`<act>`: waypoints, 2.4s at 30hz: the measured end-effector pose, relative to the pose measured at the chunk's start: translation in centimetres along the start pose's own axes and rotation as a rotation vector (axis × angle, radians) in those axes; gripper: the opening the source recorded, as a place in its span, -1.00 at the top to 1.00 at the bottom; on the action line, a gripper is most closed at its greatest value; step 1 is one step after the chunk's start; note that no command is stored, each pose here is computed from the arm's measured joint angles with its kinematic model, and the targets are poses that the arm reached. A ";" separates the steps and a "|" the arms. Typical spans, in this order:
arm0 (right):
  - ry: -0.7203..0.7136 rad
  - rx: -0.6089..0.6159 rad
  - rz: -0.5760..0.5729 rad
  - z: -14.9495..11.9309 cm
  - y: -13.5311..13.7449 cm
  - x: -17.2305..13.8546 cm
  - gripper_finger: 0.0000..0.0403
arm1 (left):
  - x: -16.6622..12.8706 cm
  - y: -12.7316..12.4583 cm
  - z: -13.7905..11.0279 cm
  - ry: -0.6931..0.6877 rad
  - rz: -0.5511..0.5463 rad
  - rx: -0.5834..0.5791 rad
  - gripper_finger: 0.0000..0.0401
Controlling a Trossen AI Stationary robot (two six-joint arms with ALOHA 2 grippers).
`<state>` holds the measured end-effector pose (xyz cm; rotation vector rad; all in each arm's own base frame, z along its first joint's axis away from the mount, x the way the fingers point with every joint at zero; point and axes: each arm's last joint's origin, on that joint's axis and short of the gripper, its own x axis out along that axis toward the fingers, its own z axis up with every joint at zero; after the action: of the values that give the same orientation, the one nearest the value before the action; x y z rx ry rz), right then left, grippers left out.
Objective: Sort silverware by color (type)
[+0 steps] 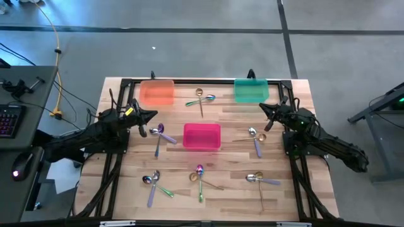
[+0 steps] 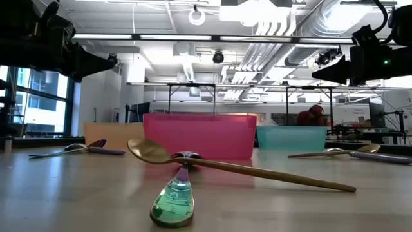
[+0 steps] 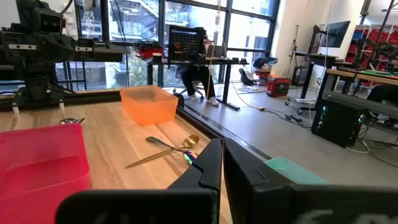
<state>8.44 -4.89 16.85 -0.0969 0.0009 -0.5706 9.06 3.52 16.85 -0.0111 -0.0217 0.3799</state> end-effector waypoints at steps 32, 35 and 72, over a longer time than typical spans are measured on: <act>-0.152 0.493 0.154 2.6 0.2 0.0 1.00 | 0.0 0.0 0.0 0.000 0.000 0.000 1.00; -0.046 0.516 0.150 2.4 0.5 0.6 1.00 | 0.0 0.0 0.0 0.000 0.000 0.000 1.00; 1.359 -0.022 0.269 1.5 10.0 9.8 0.24 | 0.0 0.0 0.0 0.000 0.000 0.000 1.00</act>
<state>22.14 -1.63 17.68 0.2811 1.3210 -0.2768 9.06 3.52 16.85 -0.0111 -0.0219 0.3798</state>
